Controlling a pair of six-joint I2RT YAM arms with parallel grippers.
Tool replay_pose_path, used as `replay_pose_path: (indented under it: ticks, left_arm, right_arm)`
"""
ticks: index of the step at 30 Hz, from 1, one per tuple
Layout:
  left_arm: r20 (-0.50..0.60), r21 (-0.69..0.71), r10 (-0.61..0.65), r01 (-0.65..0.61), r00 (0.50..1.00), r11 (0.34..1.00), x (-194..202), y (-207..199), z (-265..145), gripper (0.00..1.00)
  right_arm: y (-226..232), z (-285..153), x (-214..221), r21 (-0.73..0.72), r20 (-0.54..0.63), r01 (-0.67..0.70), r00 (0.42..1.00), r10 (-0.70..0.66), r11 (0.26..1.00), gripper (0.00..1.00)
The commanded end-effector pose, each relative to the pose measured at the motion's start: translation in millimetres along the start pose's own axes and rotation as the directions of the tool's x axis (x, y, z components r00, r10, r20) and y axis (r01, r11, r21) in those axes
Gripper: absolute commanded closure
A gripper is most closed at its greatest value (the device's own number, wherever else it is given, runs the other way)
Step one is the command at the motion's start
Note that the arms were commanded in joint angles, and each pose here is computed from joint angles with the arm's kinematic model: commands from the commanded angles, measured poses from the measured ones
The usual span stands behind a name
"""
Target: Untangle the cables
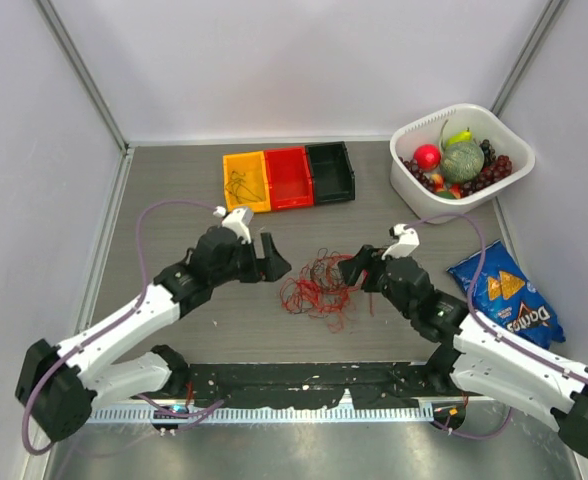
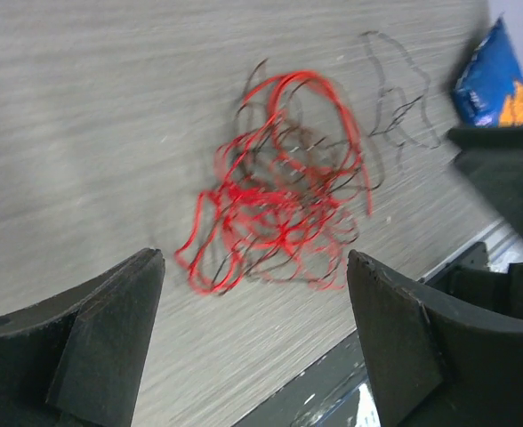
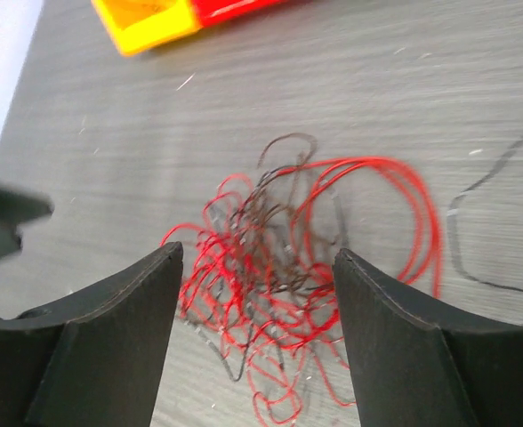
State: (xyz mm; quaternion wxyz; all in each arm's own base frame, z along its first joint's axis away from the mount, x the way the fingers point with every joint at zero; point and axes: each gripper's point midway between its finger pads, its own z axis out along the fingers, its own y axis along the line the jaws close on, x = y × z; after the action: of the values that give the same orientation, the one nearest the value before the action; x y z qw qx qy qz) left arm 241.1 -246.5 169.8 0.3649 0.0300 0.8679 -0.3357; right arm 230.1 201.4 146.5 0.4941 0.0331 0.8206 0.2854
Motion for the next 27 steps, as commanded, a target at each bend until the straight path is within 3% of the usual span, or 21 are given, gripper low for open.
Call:
replay_pose_path:
  ticks: [1,3,5,7,13,21,24,26,27]
  left_arm:
    - [0.075,-0.046,-0.049,0.053,0.996,0.998,15,27,-23,0.13]
    - [0.097,0.007,-0.071,0.071,0.993,0.997,20,23,-32,0.09]
    - [0.111,0.067,-0.099,0.092,0.989,0.993,22,16,-41,0.06]
    - [0.102,0.118,-0.127,0.115,0.987,0.986,29,11,-46,0.05]
    - [0.086,0.228,-0.205,0.181,0.975,0.957,46,3,-64,0.04]
    - [0.143,0.228,-0.227,0.192,0.963,0.955,50,13,-95,0.05]
    - [0.152,0.206,-0.217,0.184,0.964,0.961,49,15,-105,0.05]
    - [0.156,0.205,-0.21,0.177,0.965,0.963,47,14,-113,0.05]
    - [0.156,0.203,-0.206,0.172,0.966,0.964,47,13,-117,0.05]
  right_arm:
    - [-69,-14,-20,0.372,0.002,0.045,0.999,-0.049,0.927,0.25]
    - [-102,-14,-31,0.491,-0.003,0.002,1.0,-0.001,0.871,0.25]
    - [-116,-8,-23,0.505,-0.056,-0.021,0.997,0.057,0.863,0.25]
    - [-117,1,-21,0.49,-0.074,-0.013,0.996,0.056,0.872,0.25]
    - [-149,11,-16,0.641,-0.108,0.029,0.993,0.053,0.767,0.25]
    - [-180,12,-2,0.723,-0.09,0.03,0.995,0.051,0.69,0.31]
    - [-193,12,-3,0.748,-0.076,0.022,0.996,0.052,0.663,0.4]
    - [-194,15,-7,0.743,-0.071,0.027,0.997,0.038,0.668,0.56]
    - [-192,17,-11,0.738,-0.062,0.027,0.998,0.028,0.675,0.71]
